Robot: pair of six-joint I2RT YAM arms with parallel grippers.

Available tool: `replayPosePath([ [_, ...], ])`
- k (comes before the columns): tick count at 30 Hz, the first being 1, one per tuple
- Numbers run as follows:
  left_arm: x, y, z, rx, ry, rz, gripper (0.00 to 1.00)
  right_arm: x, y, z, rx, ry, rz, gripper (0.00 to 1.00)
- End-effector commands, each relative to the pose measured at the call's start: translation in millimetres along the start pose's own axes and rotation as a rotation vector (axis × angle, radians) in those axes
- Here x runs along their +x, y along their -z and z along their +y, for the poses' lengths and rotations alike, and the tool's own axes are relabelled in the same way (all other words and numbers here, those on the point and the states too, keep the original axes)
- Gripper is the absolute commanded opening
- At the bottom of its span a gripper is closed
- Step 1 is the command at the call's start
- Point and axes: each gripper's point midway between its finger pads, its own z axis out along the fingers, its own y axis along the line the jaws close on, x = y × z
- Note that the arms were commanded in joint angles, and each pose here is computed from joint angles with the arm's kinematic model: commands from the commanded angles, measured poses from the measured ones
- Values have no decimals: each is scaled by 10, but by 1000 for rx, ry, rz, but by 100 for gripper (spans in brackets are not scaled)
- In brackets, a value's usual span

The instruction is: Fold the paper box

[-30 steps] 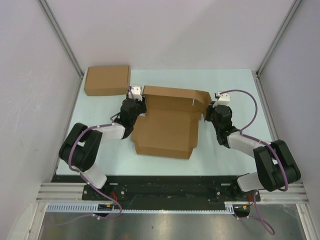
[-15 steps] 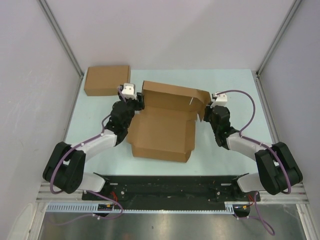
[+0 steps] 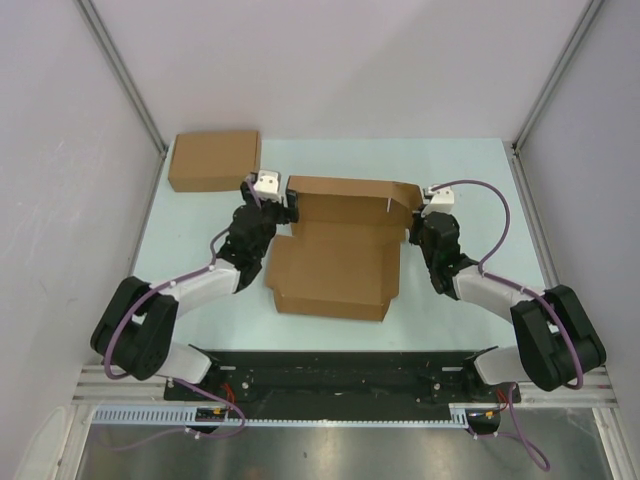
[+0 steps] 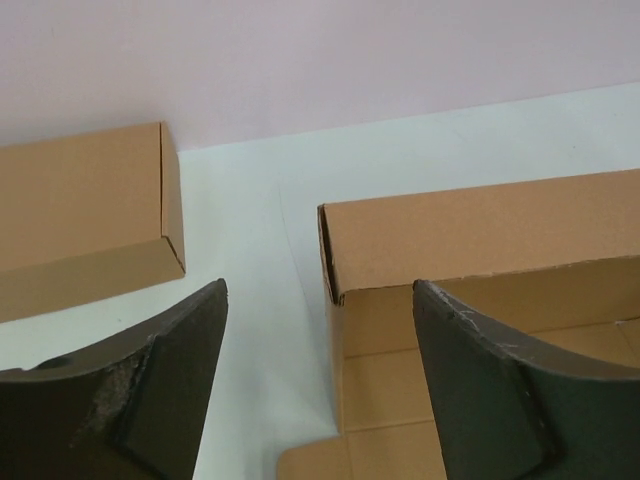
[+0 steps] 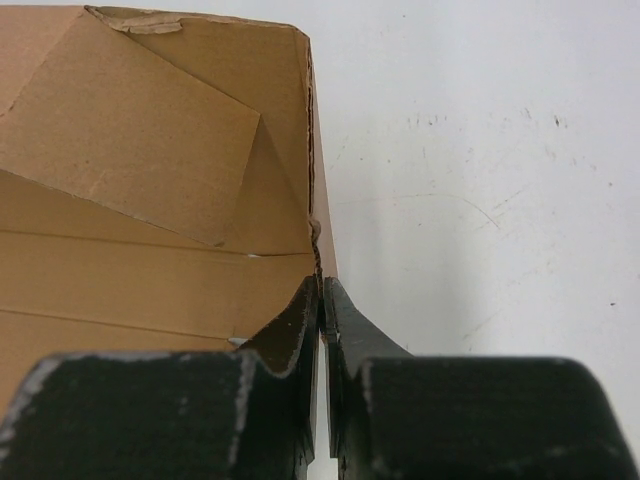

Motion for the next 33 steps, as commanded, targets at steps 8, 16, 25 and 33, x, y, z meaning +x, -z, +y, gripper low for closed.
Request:
replayPosePath([
  [8, -993, -35, -379, 184, 76, -181, 75, -224, 61, 35, 4, -16, -59, 4],
  [16, -673, 203, 27, -5, 104, -147, 82, -244, 73, 51, -1, -17, -64, 4],
  [25, 102, 257, 26, 28, 62, -8, 80, -204, 57, 85, -10, -24, -56, 4],
  [33, 378, 142, 54, 42, 92, 23, 79, -188, 62, 105, -14, -14, -51, 5],
])
